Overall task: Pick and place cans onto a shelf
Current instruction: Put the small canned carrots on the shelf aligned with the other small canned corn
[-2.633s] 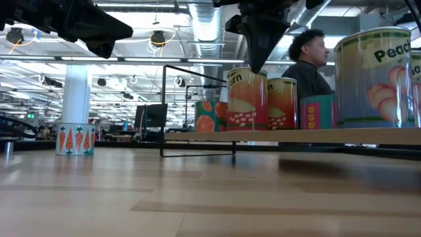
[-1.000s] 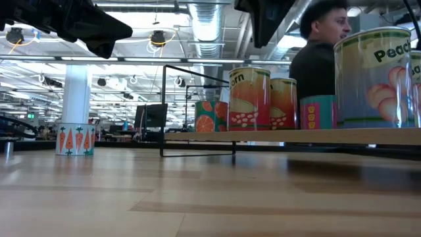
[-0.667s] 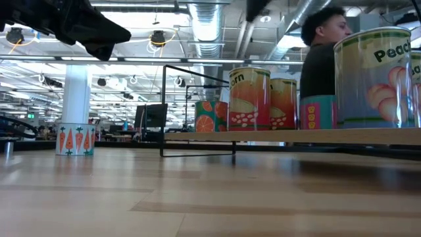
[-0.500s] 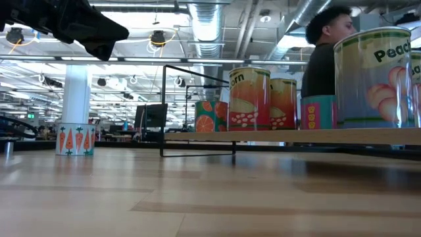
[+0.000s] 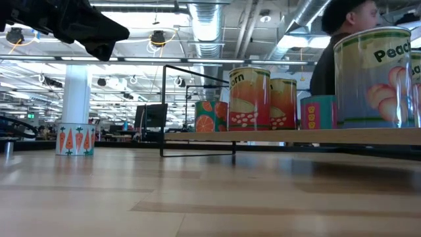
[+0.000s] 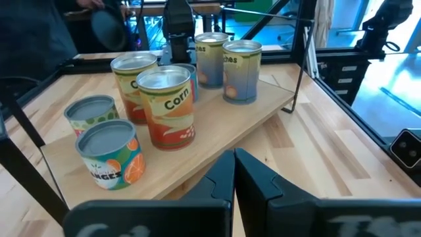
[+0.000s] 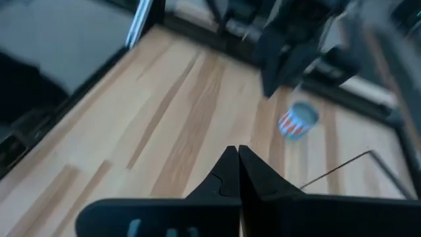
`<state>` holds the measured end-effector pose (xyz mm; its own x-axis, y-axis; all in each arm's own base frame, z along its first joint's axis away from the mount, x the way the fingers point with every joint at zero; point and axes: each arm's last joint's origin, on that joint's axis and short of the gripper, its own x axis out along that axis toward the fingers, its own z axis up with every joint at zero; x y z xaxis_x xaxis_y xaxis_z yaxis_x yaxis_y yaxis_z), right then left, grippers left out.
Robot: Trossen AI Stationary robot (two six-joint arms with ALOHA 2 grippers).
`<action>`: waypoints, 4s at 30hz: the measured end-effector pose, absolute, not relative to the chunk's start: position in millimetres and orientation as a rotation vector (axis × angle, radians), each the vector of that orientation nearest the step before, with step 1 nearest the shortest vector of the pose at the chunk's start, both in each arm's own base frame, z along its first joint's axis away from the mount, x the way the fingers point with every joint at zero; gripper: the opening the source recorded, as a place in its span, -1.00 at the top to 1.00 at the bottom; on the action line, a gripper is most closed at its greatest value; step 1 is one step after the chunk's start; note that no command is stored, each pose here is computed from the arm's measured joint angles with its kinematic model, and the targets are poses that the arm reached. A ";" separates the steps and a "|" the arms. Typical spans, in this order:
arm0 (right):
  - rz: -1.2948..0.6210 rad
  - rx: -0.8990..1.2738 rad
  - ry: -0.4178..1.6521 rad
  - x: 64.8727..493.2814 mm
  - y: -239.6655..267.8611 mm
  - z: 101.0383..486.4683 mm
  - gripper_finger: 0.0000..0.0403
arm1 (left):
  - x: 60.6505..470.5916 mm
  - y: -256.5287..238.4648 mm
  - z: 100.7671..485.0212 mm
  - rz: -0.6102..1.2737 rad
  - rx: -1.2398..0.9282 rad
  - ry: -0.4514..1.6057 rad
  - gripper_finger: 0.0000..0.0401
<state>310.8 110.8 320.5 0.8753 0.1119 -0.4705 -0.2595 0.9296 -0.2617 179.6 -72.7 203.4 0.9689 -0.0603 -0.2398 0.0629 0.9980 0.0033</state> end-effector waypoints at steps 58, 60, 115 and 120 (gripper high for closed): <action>0.107 -0.343 0.146 230.4 116.8 291.3 0.97 | 183.2 -77.2 163.3 0.306 0.010 1.052 0.96; 0.107 -0.342 0.145 230.4 116.8 291.4 0.97 | 192.3 -90.1 172.6 0.166 -0.025 1.002 0.97; 0.054 -0.326 0.172 241.8 110.8 284.0 0.96 | 276.9 -157.1 184.5 -0.252 0.062 0.494 0.88; 0.055 -0.358 0.210 265.4 122.5 277.9 0.97 | 248.6 -135.7 169.6 -0.250 -0.020 0.364 0.98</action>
